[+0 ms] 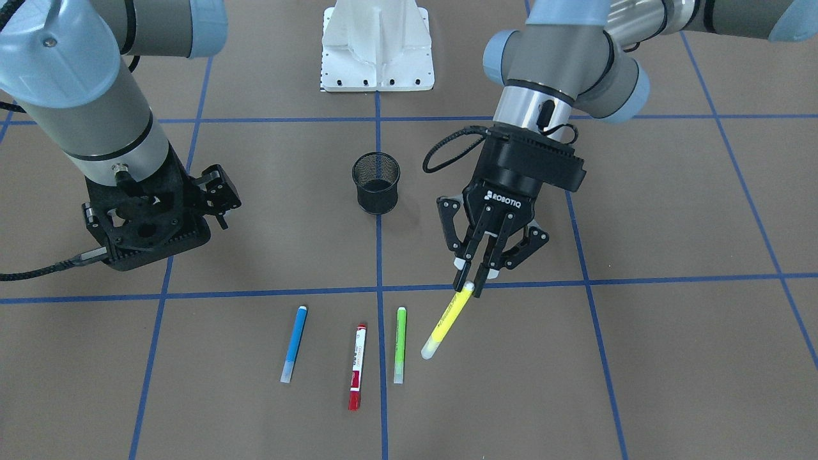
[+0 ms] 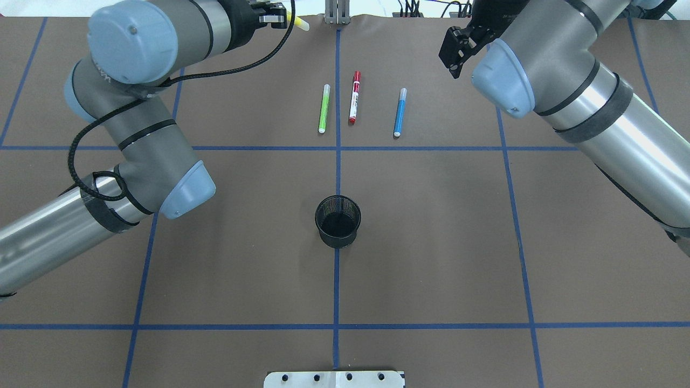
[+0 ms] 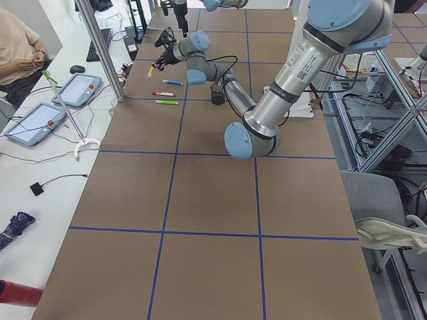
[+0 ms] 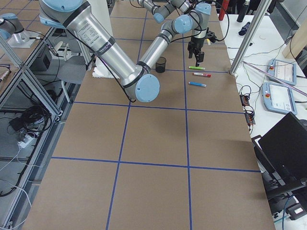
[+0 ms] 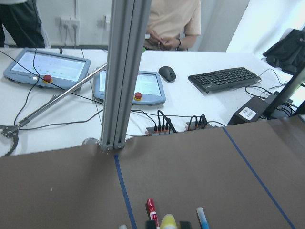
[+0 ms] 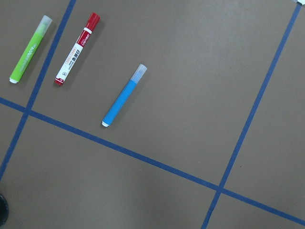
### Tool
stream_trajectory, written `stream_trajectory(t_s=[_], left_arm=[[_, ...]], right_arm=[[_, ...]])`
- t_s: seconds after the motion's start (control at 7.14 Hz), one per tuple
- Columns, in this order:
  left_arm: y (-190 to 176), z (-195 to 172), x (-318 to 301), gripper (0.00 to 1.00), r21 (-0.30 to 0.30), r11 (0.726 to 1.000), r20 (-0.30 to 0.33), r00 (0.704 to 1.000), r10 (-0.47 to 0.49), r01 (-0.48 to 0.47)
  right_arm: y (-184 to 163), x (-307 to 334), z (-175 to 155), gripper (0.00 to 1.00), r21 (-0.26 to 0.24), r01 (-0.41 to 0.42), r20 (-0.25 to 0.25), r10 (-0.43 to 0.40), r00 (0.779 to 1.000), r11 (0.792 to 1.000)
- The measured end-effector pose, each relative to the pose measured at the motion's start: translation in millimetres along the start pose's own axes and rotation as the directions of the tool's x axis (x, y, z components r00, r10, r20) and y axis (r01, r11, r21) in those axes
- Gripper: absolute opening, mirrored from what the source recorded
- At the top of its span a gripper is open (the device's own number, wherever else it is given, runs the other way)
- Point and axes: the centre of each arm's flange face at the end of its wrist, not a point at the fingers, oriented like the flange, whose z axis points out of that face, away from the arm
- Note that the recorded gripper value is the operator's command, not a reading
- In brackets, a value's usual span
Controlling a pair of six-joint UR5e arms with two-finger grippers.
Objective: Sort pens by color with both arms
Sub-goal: 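Carry the yellow highlighter farther from the robot and lower it beside the green marker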
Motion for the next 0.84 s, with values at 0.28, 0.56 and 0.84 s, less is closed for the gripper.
stream_trajectory(t_s=[0.28, 0.56, 0.84], left_arm=[[29.6, 41.1, -28.0, 0.00, 0.021, 1.000, 0.047, 0.999, 0.014, -0.015], [80.9, 79.9, -40.7, 0.00, 0.042, 0.999, 0.071, 0.997, 0.027, -0.030], [133.9, 93.0, -28.1, 0.09, 0.041, 0.998, 0.092, 0.995, 0.046, -0.050]], right_arm=[[0.2, -0.2, 0.1, 1.00, 0.000, 0.000, 0.000, 0.000, 1.000, 1.000], [0.2, -0.6, 0.6, 1.00, 0.000, -0.001, 0.000, 0.001, 1.000, 1.000], [0.4, 0.0, 1.0, 1.00, -0.001, -0.002, 0.000, 0.002, 1.000, 1.000]])
